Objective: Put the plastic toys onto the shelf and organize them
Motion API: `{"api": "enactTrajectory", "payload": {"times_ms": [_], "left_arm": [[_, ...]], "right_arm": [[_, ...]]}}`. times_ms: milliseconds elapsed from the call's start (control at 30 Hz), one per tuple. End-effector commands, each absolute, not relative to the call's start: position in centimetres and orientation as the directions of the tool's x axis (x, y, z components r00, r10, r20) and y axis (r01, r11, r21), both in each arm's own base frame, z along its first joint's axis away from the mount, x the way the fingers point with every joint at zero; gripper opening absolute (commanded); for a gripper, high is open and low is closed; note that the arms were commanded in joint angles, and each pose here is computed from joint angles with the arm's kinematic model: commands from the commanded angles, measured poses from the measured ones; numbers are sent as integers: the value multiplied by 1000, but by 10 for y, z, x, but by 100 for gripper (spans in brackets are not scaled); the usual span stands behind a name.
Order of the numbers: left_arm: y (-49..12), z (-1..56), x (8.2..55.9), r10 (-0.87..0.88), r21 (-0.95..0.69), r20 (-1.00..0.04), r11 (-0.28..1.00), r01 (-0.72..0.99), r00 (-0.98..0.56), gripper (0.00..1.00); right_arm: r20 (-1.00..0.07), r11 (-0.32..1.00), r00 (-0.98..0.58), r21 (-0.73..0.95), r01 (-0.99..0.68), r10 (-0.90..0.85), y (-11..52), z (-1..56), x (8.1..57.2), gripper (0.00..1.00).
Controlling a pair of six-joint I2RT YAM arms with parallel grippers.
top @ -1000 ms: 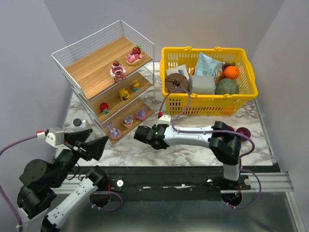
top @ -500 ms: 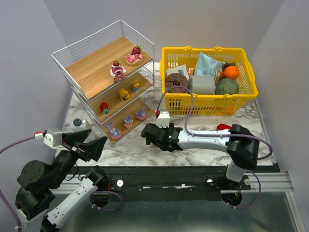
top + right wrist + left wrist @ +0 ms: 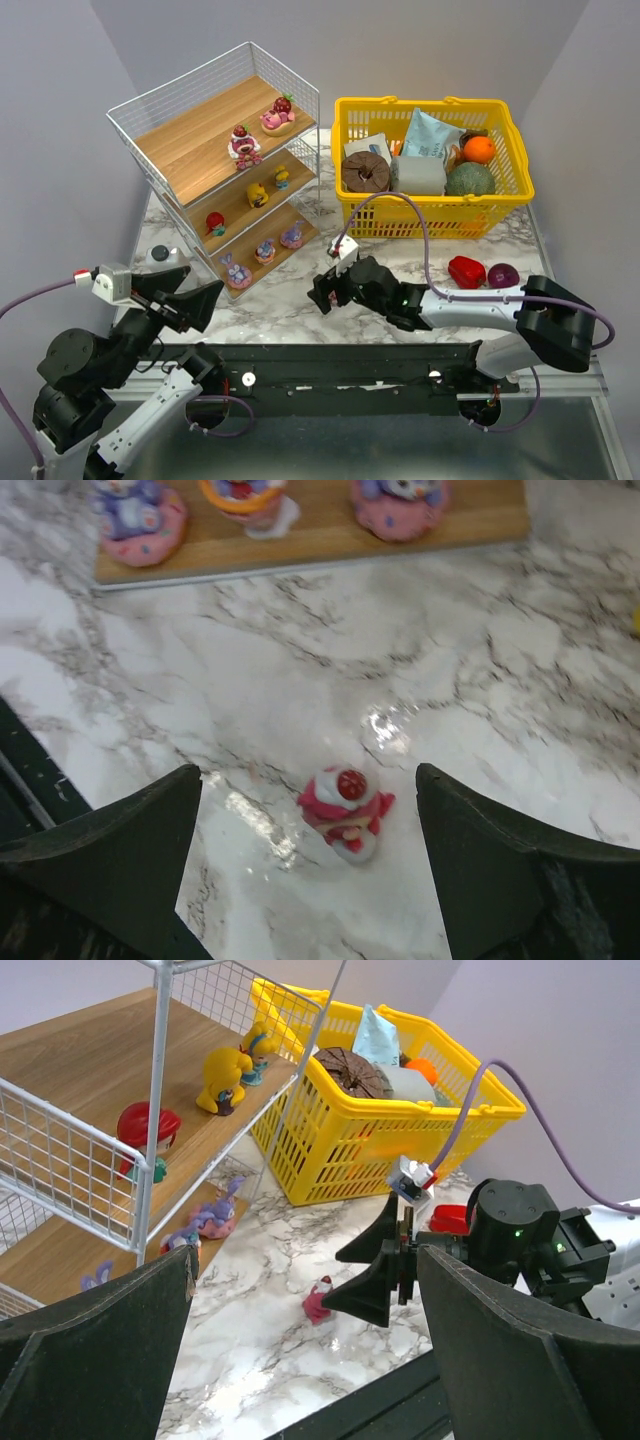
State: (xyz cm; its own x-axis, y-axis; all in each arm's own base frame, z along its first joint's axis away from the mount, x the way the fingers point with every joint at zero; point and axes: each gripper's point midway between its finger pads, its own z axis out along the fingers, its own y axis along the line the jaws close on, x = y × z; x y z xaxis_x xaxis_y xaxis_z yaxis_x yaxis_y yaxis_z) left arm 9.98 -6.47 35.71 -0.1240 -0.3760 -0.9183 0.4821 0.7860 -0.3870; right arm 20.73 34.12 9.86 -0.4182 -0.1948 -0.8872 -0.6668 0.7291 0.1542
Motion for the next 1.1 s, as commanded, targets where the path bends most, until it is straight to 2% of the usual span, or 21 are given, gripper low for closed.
{"api": "enactTrajectory", "payload": {"times_ms": [0,367,533,867,1067], "left_arm": [[-66,366,101,-375,-378,-921,785,490,-109,99],[-69,406,77,-382,-323,-923,726,606,-34,99],[-67,424,66,-392,-301,-920,704,643,-2,99],[-65,432,65,-374,-278,-927,711,646,13,99],[-64,434,64,-373,-274,-928,714,644,19,99]], "right_arm": [[-946,524,-249,108,-845,-208,371,119,198,93],[-953,453,-219,104,-886,-209,357,93,195,89],[-965,471,-185,77,-879,-187,352,84,201,88],[-976,482,-169,83,-872,-137,343,66,216,88],[-972,461,-191,108,-881,-137,339,53,215,82]]}}
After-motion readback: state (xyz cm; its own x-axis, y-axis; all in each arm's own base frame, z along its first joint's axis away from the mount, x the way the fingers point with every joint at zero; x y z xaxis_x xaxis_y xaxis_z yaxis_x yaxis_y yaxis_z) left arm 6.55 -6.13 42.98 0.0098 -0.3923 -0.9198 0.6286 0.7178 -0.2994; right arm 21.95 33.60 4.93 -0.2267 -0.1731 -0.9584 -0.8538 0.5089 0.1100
